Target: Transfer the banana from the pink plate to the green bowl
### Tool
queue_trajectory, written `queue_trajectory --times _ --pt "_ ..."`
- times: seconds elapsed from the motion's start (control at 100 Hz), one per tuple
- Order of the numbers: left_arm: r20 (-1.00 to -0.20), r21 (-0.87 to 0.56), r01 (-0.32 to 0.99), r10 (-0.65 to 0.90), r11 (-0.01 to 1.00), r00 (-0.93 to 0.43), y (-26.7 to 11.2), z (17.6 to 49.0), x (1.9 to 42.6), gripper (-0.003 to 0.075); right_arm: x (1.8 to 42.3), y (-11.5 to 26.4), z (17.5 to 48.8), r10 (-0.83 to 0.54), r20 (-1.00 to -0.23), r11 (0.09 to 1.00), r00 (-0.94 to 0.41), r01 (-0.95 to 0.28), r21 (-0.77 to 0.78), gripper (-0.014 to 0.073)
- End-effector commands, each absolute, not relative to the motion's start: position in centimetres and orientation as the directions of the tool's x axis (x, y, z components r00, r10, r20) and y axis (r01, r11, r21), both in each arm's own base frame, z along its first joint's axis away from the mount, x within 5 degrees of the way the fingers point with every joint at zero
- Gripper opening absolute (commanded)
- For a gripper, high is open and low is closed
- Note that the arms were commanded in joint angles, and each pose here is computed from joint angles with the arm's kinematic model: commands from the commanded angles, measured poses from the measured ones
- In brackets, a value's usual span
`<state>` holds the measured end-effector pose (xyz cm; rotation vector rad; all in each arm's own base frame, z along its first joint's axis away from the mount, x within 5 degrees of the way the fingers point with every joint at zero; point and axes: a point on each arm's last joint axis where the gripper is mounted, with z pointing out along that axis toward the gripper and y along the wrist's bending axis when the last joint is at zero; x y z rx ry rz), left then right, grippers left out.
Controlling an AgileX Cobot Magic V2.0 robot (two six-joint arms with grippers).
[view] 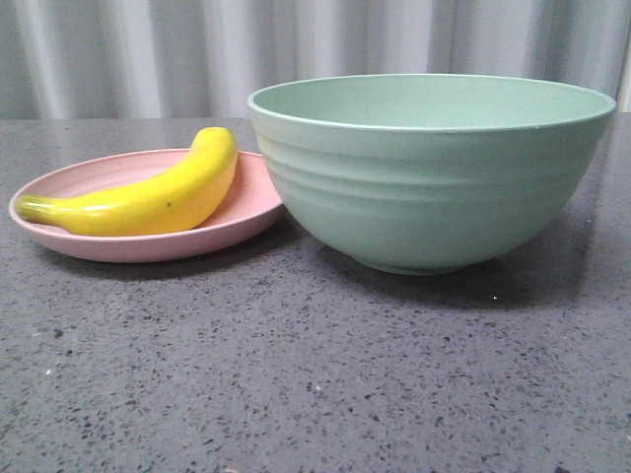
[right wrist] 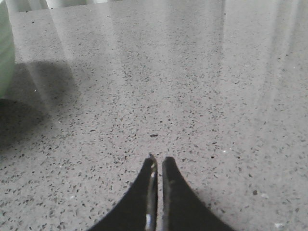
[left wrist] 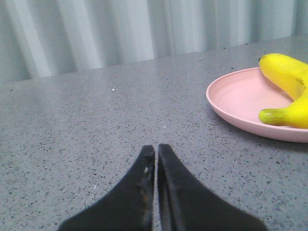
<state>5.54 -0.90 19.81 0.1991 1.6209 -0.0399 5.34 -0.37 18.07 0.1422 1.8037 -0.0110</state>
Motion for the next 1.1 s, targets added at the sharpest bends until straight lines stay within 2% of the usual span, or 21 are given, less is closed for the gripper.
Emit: queue_trajectory --times 0.0,0.56,0.69,0.81,0.98,1.09 --pt "-0.996 0.08 0.132 0.073 0.988 0.061 -0.8 20.6 5.4 -0.002 5.4 -0.5 17.9 0.073 -0.982 0.993 -0.177 0.106 0.055 -0.0064" --pt "-0.989 0.063 0.114 0.046 0.991 0.141 -0.6 21.4 5.3 -0.002 5.5 -0.6 19.6 0.054 -0.999 0.993 0.005 0.108 0.054 -0.006" --pt "-0.981 -0.012 0.112 -0.033 0.994 0.189 -0.5 22.1 5.2 -0.002 5.5 -0.6 20.5 0.046 -0.996 0.993 0.075 0.108 0.054 -0.0062" --pt "-0.983 -0.063 0.128 -0.084 0.99 0.166 -0.6 22.9 5.1 -0.002 5.3 -0.5 21.5 0.048 -0.997 0.993 0.058 0.105 0.054 -0.0062" --pt "-0.989 -0.066 0.137 -0.084 0.988 0.126 -0.7 25.4 5.6 -0.0021 5.4 -0.5 23.6 0.062 -0.998 0.993 0.012 0.101 0.063 -0.0061" --pt "-0.993 -0.067 0.135 -0.079 0.989 0.089 -0.9 26.8 6.6 -0.002 6.3 -0.5 24.8 0.075 -0.99 0.993 -0.119 0.102 0.063 -0.0061"
